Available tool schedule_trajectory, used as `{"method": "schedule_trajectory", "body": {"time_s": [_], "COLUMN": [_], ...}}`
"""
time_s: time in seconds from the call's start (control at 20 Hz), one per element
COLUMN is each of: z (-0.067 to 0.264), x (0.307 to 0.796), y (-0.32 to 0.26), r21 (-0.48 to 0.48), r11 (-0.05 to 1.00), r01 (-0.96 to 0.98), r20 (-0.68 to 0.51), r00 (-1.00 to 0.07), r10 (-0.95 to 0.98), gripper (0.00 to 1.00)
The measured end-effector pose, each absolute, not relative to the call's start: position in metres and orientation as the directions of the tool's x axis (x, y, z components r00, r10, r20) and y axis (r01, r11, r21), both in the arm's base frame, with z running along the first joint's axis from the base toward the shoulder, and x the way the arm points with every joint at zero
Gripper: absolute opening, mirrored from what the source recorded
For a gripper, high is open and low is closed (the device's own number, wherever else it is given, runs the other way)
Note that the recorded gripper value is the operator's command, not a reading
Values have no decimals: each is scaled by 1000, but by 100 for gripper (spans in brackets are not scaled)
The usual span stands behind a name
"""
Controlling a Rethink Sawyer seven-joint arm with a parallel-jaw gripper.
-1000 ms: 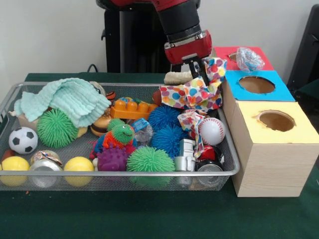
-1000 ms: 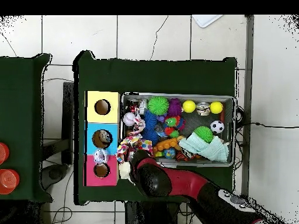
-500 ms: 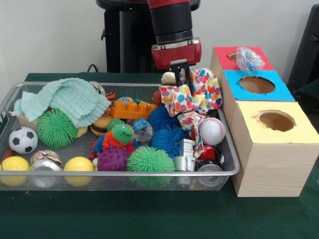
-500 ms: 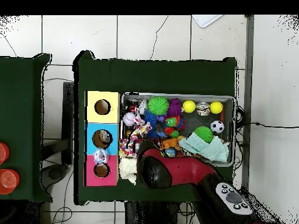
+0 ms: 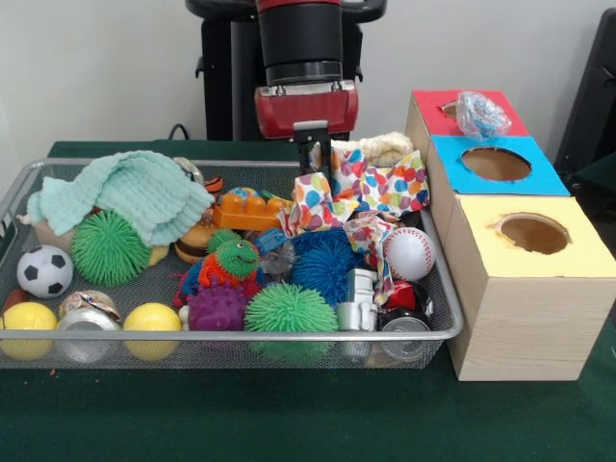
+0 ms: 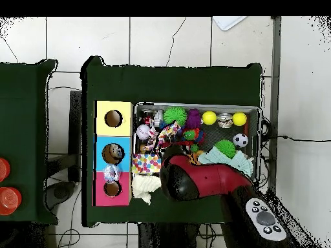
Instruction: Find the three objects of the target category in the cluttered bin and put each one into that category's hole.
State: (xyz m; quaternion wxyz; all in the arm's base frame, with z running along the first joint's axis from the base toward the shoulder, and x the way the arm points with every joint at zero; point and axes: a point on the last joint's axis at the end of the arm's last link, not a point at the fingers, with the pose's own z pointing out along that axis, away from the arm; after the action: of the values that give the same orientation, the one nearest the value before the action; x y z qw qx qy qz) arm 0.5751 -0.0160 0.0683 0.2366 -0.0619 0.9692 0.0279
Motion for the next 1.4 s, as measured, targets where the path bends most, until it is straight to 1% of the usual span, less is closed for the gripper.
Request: {"method": "schedule_trajectory", "body": {"time_s": [0.3, 0.5, 0.8, 1.15, 1.2, 1.4], "z": [77, 84, 87, 76, 73, 66], "x": [578, 578, 569, 554, 553, 550], "y": [-37, -68, -126, -175, -181, -188], "r21": [-10, -17, -29, -46, -49, -50], "r11": [989, 992, 997, 997, 997, 997], "r01": [-146, -123, -77, -57, -55, -61], "r20": [-481, -470, -407, -348, -341, -335], "r00": [-867, -875, -910, -935, -938, -939], "r10": [-132, -117, -82, -70, -68, -74], "gripper": [0, 0, 0, 0, 100, 100]}}
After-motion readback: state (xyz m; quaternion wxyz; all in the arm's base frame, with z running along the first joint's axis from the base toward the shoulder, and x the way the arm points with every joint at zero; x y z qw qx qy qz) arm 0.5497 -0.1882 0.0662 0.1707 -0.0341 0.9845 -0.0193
